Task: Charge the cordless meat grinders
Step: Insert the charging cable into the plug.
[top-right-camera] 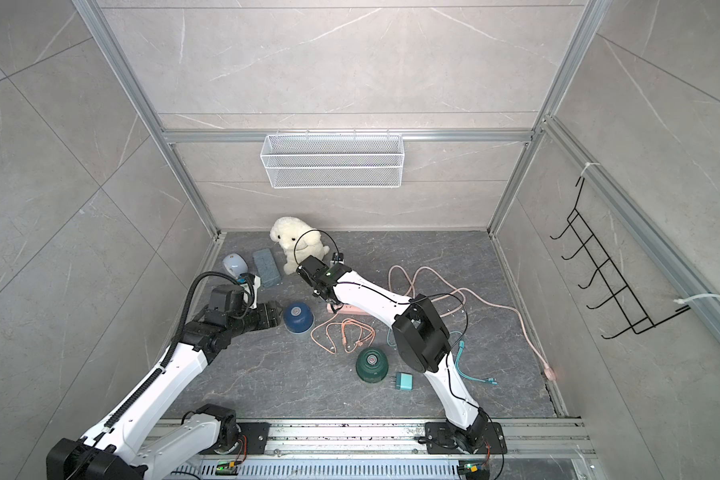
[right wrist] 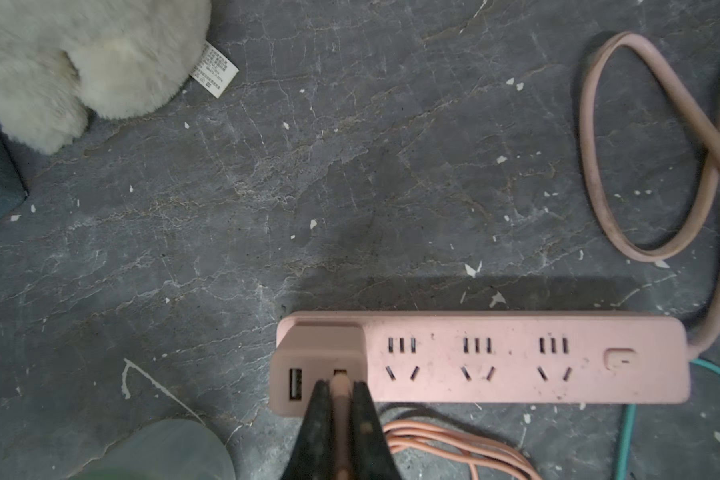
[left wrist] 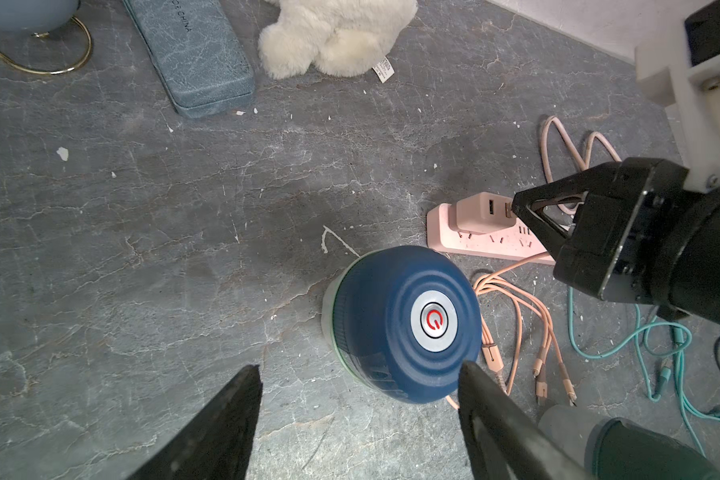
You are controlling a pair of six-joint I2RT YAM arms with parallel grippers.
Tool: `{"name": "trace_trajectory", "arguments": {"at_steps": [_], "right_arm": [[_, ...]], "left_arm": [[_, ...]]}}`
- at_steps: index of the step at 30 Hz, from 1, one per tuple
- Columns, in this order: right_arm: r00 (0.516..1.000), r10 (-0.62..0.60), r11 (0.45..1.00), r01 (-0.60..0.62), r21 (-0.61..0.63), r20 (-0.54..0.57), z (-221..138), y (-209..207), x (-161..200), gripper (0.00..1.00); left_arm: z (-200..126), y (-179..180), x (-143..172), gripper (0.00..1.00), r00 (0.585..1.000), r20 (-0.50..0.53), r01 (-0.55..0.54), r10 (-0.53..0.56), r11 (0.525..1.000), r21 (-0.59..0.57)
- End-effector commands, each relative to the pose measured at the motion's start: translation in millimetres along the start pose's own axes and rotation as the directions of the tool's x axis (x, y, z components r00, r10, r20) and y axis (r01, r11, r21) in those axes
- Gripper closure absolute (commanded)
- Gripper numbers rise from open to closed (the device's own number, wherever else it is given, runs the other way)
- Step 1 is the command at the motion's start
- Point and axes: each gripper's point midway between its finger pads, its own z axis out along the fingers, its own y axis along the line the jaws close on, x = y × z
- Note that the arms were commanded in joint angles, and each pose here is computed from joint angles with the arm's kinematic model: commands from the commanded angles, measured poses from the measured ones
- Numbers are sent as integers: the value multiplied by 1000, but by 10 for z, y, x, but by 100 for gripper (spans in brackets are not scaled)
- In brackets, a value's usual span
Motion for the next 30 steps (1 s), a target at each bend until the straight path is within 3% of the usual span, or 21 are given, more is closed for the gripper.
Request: {"name": "trace_trajectory", "arguments": {"at_steps": [1, 6, 16, 23, 30], "right_arm": [[941, -130, 988, 150, 40, -313, 342, -92, 840, 100], [878, -189, 972, 230, 41, -439, 537, -80, 899, 100], [885, -120, 991, 135, 2, -449, 666, -103, 1335, 100], [934, -164, 987, 157, -46, -318, 299, 11, 689, 99], [967, -155, 982, 129, -137, -203, -125, 41, 148, 64]], "left_arm": [[-20, -27, -57, 23, 1000, 29, 0, 0, 1000, 16], [-29, -21, -58, 23, 999, 32, 0, -1, 1000, 13], [-78, 30, -57, 23, 1000, 29, -5, 5, 1000, -22], [-133, 17, -72, 22, 999, 35, -6, 6, 1000, -21], [-122, -39, -80, 19, 1000, 18, 8, -8, 1000, 4]]}}
